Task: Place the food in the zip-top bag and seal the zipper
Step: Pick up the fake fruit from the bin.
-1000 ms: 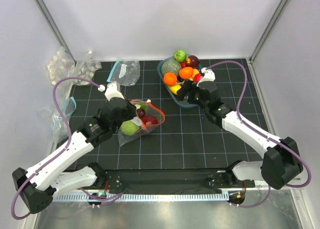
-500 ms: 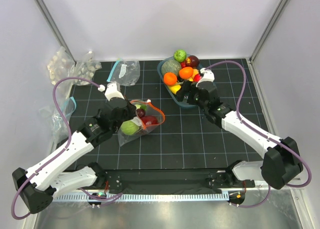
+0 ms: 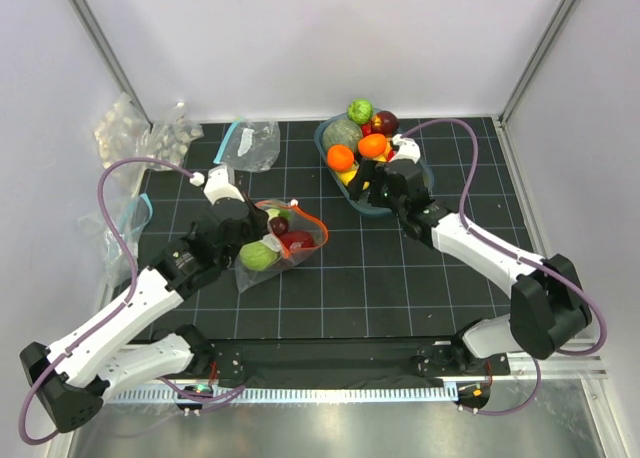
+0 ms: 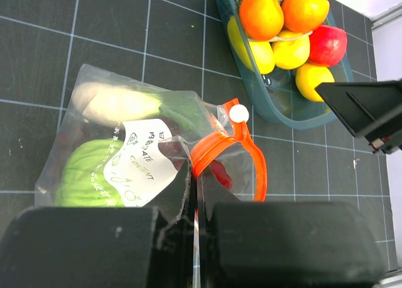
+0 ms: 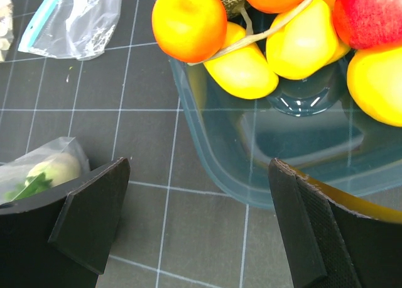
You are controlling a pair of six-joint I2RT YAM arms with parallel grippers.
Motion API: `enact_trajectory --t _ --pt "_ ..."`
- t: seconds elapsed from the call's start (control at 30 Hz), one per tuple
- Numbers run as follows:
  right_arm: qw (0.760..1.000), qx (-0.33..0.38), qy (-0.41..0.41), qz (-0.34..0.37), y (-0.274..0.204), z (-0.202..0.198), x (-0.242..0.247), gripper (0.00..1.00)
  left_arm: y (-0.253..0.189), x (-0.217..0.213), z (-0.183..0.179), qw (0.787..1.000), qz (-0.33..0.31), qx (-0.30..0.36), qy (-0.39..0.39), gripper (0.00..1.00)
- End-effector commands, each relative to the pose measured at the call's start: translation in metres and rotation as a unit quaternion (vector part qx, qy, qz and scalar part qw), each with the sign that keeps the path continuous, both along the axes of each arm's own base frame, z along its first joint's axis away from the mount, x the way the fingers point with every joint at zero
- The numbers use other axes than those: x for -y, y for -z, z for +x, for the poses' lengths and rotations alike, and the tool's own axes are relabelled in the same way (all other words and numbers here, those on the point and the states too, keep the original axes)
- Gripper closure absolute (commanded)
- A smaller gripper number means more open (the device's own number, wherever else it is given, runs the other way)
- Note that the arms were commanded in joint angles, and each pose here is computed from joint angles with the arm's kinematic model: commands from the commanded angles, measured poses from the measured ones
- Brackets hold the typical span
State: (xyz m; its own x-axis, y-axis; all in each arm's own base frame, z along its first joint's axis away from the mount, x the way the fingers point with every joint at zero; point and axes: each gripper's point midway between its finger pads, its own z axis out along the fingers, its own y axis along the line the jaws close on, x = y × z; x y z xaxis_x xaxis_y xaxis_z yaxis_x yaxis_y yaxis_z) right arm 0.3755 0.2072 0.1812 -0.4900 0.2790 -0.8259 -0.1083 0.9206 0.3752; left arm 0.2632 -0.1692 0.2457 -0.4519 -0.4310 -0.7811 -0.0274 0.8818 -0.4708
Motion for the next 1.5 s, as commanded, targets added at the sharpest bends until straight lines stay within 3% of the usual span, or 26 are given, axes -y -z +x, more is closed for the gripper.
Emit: enact_trajectory --t 0.0,0.23,0.67,1.47 --pt "0.999 0.041 0.015 0.019 -0.032 0.02 -0.007 0.0 -0.02 -0.001 0.005 0.999 -0.023 0.035 -0.012 1.0" --pt "0.997 0.057 0.053 0.004 -0.031 0.047 -0.005 0.0 -0.019 0.0 0.007 0.999 -0.02 0.033 -0.012 1.0" --pt "0.998 0.043 0.046 0.008 -0.008 0.093 -0.039 0.0 -0.029 -0.01 0.002 0.998 -0.029 0.049 -0.022 1.0" --pt "0.992 0.07 0.084 -0.064 0.021 0.16 -0.049 0.0 -0.029 -0.009 0.001 0.998 -0.03 0.05 -0.02 1.0"
